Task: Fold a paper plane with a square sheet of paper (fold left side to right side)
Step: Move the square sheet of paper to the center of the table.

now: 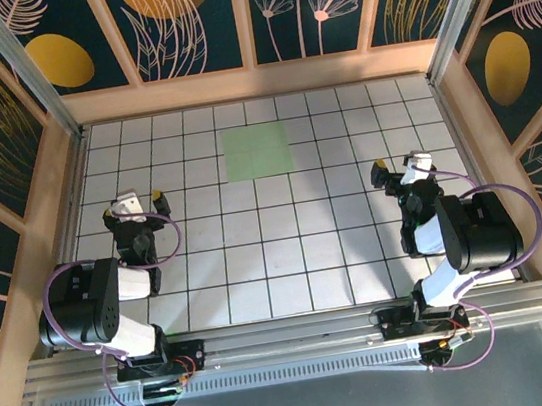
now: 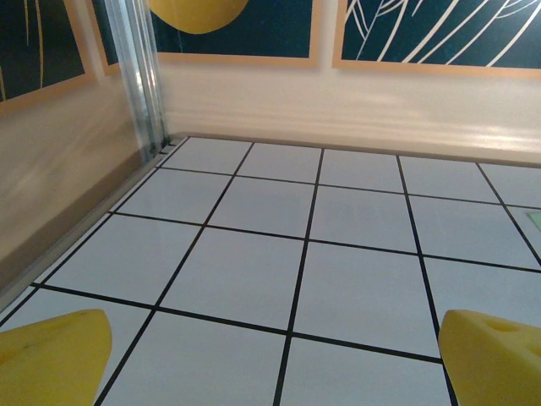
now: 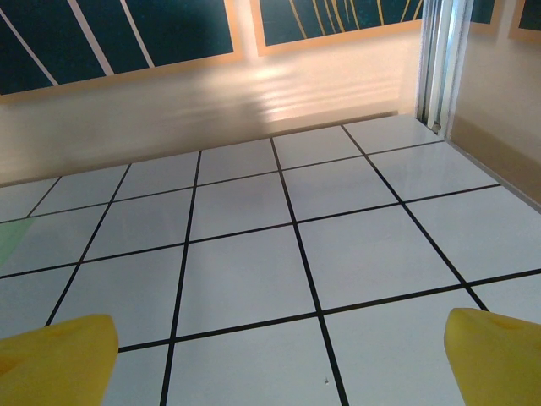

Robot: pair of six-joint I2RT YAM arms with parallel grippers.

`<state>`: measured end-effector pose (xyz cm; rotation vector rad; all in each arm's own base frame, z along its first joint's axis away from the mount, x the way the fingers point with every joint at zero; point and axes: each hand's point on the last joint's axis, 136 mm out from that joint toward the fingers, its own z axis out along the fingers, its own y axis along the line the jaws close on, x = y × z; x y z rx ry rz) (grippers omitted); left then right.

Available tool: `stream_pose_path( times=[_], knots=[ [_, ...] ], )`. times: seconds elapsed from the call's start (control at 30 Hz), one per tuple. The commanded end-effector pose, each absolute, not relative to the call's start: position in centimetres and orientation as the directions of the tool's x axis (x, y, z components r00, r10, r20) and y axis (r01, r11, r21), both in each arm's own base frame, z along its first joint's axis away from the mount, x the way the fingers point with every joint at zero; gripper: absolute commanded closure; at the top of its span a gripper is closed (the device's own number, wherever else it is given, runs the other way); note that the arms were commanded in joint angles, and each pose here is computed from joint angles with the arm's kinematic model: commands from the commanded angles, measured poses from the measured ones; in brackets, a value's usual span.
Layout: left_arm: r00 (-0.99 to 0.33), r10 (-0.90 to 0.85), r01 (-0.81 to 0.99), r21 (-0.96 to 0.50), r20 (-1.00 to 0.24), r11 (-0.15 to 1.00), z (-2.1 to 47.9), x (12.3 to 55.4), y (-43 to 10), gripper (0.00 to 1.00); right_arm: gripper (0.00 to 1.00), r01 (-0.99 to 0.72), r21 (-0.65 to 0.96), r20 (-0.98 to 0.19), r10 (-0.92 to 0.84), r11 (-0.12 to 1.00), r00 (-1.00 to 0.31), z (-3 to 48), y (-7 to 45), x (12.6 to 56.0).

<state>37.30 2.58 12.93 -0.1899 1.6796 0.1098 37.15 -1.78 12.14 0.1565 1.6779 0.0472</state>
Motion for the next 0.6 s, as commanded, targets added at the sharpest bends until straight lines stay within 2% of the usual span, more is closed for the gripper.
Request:
stream_pose_path(
  times=[0.0, 0.57],
  knots=[
    [-0.08, -0.079, -0.177, -0.064, -0.994, 0.982, 13.64, 37.58, 2.49, 0.01, 0.01, 0.059, 0.111, -0.99, 0.116, 0.992, -0.084, 12.86, -1.43, 37.46],
    [-0.079, -0.078, -0.176, -0.063, -0.994, 0.982, 13.68, 37.57, 2.46, 0.01, 0.01, 0.038, 0.128, -0.988, 0.131, 0.991, -0.078, 13.04, -1.36, 37.33]
  ],
)
